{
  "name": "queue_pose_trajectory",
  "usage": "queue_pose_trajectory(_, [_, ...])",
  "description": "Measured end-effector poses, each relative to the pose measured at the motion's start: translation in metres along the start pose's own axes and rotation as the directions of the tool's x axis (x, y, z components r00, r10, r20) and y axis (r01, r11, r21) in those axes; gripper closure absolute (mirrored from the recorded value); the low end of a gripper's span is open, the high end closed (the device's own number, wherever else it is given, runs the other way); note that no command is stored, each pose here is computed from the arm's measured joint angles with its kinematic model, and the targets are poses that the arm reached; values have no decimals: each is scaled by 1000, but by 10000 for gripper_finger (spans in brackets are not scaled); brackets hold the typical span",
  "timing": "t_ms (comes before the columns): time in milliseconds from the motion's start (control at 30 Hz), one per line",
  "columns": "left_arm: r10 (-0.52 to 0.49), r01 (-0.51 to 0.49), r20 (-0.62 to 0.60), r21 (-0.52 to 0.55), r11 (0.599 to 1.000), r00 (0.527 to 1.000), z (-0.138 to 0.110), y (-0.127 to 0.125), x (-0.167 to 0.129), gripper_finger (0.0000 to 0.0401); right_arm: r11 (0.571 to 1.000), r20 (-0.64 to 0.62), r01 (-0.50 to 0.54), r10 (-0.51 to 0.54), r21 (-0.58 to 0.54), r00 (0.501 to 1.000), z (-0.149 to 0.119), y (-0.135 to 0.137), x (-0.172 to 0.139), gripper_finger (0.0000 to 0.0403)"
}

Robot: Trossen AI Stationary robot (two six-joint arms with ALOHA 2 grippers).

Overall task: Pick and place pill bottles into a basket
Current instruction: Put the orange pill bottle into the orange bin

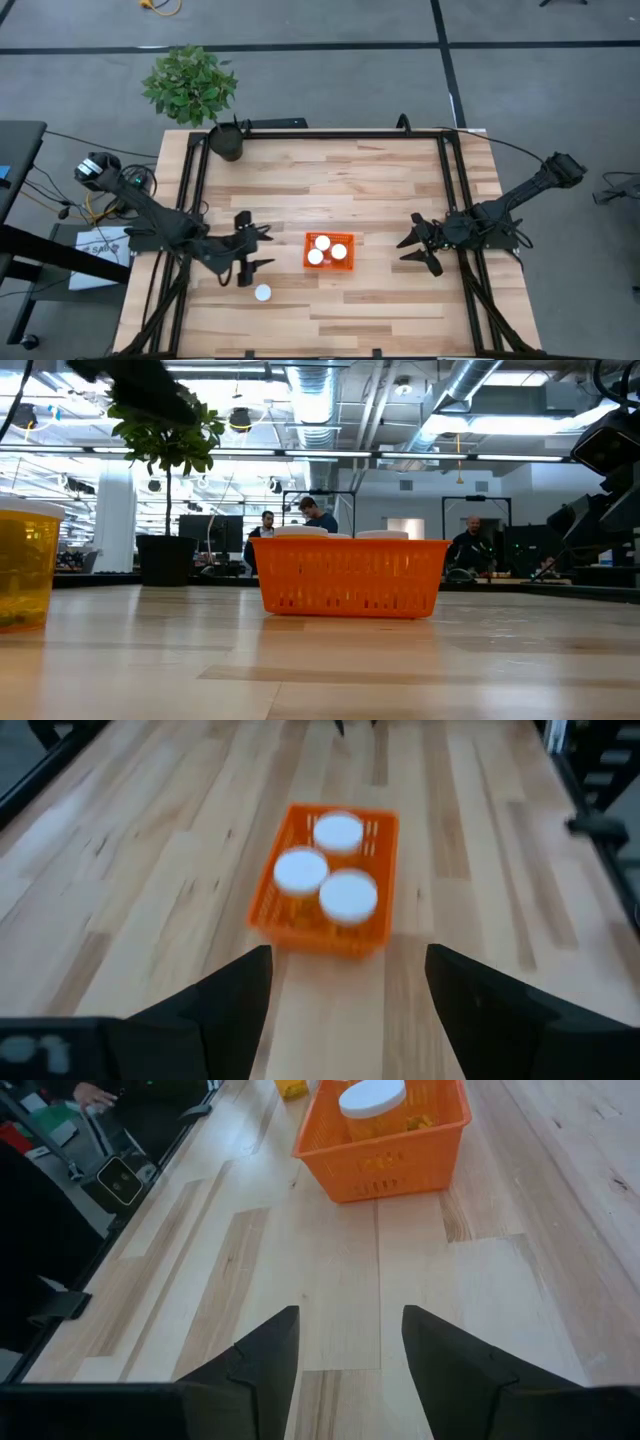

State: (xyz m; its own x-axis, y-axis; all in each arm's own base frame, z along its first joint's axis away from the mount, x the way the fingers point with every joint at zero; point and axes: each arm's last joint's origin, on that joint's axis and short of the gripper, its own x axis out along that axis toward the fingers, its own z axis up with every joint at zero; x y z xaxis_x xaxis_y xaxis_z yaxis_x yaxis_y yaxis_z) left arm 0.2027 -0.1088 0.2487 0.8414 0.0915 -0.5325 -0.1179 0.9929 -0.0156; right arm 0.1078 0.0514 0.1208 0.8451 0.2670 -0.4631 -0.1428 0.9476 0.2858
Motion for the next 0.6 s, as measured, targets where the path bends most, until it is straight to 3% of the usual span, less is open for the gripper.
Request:
queue_pose_trajectory(300, [15,-13,-53,34,999,998,-22,-3,-48,145,1000,0,0,0,0,1000,0,0,0,232])
queue_pose_trajectory(600, [-19,27,-117,67,997,993,-45,-9,-74,145,1000,1,0,0,0,1000,0,0,0,232])
